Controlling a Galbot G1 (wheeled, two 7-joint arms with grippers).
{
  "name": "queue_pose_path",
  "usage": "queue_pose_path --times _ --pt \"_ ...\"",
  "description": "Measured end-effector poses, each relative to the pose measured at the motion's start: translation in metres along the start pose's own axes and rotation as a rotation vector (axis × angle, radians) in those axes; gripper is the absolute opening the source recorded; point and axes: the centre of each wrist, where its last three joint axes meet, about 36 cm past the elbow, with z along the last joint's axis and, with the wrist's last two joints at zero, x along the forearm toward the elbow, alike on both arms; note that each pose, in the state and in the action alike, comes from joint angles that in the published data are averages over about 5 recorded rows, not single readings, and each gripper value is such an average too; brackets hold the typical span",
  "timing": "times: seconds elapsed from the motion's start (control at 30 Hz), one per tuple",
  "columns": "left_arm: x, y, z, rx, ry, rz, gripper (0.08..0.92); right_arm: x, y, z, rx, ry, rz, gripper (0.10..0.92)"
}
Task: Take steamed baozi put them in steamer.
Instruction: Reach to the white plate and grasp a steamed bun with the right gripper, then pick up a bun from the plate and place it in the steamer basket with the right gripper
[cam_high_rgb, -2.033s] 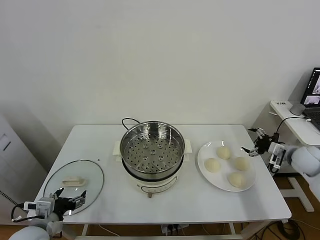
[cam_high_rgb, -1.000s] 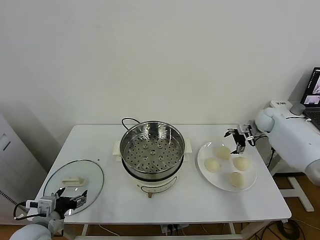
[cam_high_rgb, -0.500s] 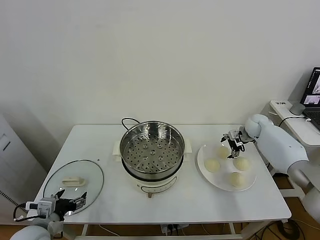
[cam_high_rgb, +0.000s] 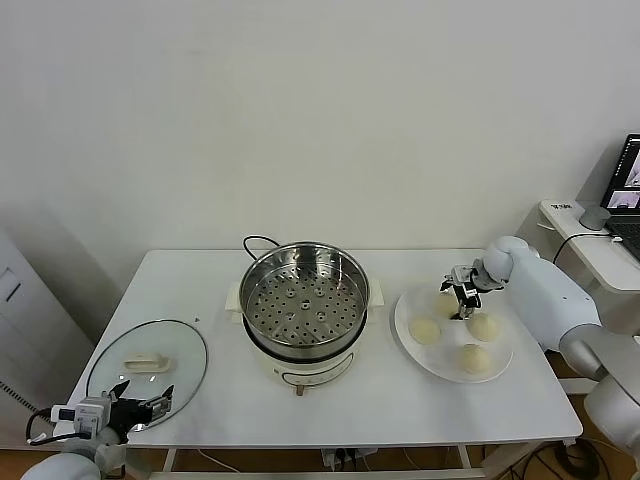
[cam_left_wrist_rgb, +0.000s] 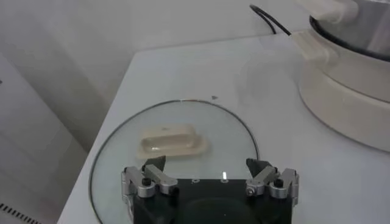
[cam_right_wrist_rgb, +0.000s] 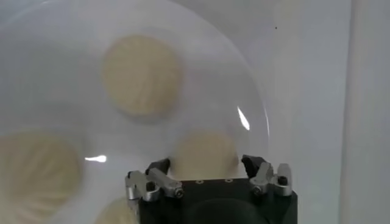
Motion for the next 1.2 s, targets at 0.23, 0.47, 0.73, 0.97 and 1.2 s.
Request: queue_pose_path --times 0.23,0.47,0.73,0.97,1.2 --pt "0.0 0.0 0.0 0.0 -0.001 0.0 0.823 0.003 0.001 0.003 -0.007 -0.002 0.001 0.48" --pt "0.001 0.001 0.0 0.001 -0.003 -0.005 0.823 0.023 -0.009 0.001 0.012 -0.008 0.021 0.475" --pt "0.005 0.001 0.001 -0.004 0.0 -0.008 0.823 0.094 -0.058 -0.037 0.152 -0.081 0.099 0.483" --pt "0.007 0.0 0.0 -0.009 -0.006 -0.004 0.823 0.165 -0.105 -0.098 0.351 -0.17 0.159 0.483" --pt "0.008 -0.002 0.001 -0.015 -0.005 0.006 0.823 0.204 -0.137 -0.171 0.629 -0.25 0.175 0.483"
